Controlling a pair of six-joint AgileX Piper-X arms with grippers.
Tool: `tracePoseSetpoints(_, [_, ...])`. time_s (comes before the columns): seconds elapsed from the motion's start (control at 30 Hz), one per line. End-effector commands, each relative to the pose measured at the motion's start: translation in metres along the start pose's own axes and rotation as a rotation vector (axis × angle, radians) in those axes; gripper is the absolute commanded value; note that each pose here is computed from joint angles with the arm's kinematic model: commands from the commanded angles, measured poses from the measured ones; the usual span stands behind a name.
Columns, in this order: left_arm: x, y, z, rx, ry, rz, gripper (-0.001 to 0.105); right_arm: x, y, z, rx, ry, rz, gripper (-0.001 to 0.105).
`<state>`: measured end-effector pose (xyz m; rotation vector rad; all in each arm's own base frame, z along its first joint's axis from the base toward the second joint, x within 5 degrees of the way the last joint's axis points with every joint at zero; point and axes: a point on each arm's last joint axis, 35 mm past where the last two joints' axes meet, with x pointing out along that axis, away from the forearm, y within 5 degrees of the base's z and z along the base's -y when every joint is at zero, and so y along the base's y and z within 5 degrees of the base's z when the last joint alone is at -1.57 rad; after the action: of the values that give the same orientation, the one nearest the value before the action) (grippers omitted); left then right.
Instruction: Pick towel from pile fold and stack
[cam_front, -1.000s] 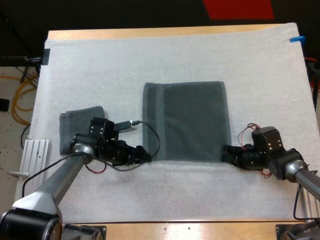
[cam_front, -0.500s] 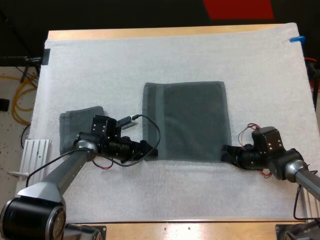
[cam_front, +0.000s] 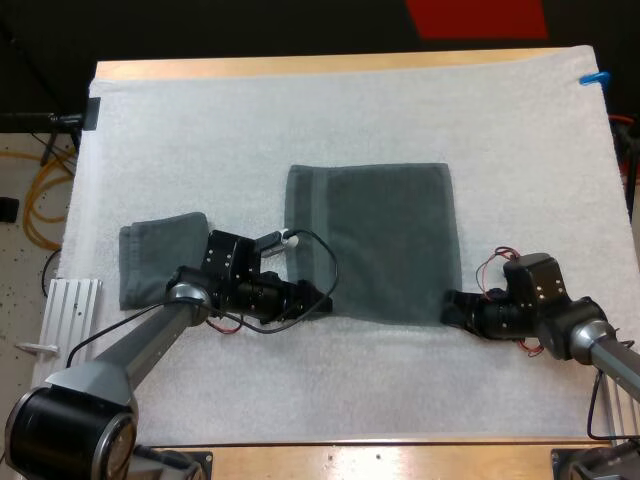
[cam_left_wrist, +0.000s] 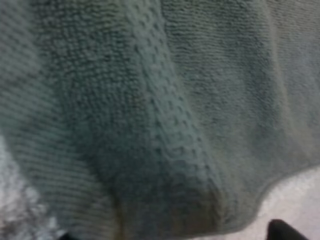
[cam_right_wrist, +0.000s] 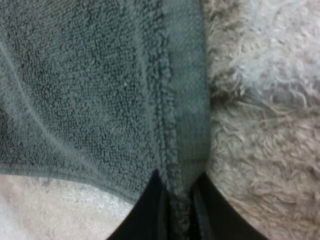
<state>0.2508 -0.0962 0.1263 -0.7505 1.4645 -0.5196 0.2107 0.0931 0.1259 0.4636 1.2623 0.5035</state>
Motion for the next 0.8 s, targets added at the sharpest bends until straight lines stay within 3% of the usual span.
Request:
tracePoseSetpoints(0.0, [0.004,0.003,-0.001,-0.005,-0.006,0.026,0.057,-0.001,0.001,-0.001,-0.012,0.008,0.013,0.0])
tracePoseSetpoints(0.2, [0.004,0.003,-0.001,-0.003,-0.011,0.034,0.028,-0.001,0.002,-0.001,-0.012,0.019,0.035,0.0])
tracePoseSetpoints(0.3, [0.004,0.003,-0.001,-0.003,-0.011,0.034,0.019,-0.001,0.002,-0.002,-0.012,0.022,0.043,0.0])
tracePoseSetpoints(0.4, [0.003,0.004,-0.003,-0.009,0.002,0.043,0.0,-0.005,0.005,-0.001,-0.031,0.011,0.058,0.0])
tracePoseSetpoints(0.63, [-0.025,-0.014,-0.024,0.062,0.033,0.049,0.0,-0.034,0.021,-0.004,-0.07,-0.051,0.082,0.0])
tracePoseSetpoints(0.77, [-0.054,-0.029,-0.048,0.114,0.046,0.054,0.0,-0.06,0.031,-0.018,-0.067,-0.036,0.1,0.0])
